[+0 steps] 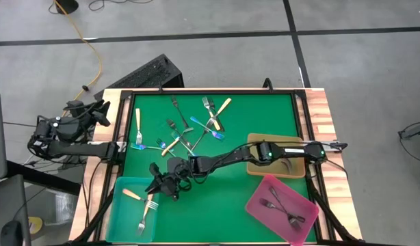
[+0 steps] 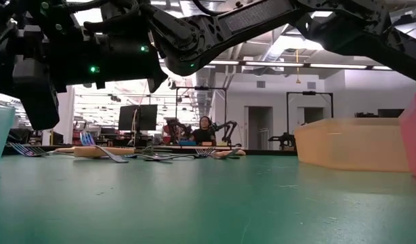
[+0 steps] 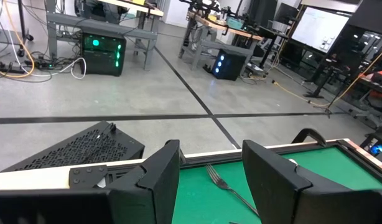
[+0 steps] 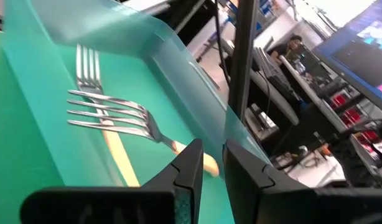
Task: Sort silverware by color (type)
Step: Put the yellow fork into the blue bin
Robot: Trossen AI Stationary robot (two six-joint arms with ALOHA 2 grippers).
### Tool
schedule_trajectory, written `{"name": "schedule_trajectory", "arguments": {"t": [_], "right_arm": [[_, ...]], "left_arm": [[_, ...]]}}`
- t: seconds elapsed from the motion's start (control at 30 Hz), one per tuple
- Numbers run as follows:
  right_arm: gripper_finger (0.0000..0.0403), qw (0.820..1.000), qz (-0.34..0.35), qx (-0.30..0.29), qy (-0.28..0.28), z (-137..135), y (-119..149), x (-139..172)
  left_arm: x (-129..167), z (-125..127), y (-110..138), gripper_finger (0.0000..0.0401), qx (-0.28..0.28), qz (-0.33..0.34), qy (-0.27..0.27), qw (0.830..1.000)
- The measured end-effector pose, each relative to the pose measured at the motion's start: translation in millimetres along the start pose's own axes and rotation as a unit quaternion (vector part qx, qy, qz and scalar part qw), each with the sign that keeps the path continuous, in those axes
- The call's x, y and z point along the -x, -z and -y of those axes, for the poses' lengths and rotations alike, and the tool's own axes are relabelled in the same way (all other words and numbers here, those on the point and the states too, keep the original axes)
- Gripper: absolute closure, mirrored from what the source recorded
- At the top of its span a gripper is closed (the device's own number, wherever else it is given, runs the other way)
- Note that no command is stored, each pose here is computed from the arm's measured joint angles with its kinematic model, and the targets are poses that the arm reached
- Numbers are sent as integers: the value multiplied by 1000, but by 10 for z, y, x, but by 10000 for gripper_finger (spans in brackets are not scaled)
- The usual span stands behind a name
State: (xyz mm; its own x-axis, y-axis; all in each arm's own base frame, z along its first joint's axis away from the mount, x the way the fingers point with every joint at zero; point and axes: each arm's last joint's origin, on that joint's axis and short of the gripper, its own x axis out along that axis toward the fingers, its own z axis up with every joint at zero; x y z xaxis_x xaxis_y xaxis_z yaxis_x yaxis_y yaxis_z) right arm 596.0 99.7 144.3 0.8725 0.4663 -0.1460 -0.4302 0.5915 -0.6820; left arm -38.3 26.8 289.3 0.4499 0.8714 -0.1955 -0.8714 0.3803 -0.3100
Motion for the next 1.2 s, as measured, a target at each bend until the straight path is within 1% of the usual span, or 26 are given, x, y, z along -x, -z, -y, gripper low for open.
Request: {"name": "schedule_trajectory", "arguments": {"t": [0.23, 0.33, 0.5, 0.57, 0.93, 1.2], "right_arm": [[318, 1000, -8, -1, 8, 40, -98, 11], [318, 1000, -20, -8, -9, -15, -86, 0], [318, 998, -35, -51, -25, -65, -71, -5], [319, 997, -37, -56, -28, -71, -66, -4], [319, 997, -11, -50, -58, -173, -167, -41], [319, 993, 7, -92, -74, -266, -276, -79]], "left_arm": [[0, 0, -1, 243, 0, 0, 0, 1000], [0, 0, -1, 243, 0, 0, 0, 1000], [0, 0, -1, 243, 0, 0, 0, 1000], [0, 0, -1, 243, 0, 0, 0, 1000], [0, 0, -1, 243, 0, 0, 0, 1000], [0, -1, -1, 243, 0, 0, 0, 1000]]}}
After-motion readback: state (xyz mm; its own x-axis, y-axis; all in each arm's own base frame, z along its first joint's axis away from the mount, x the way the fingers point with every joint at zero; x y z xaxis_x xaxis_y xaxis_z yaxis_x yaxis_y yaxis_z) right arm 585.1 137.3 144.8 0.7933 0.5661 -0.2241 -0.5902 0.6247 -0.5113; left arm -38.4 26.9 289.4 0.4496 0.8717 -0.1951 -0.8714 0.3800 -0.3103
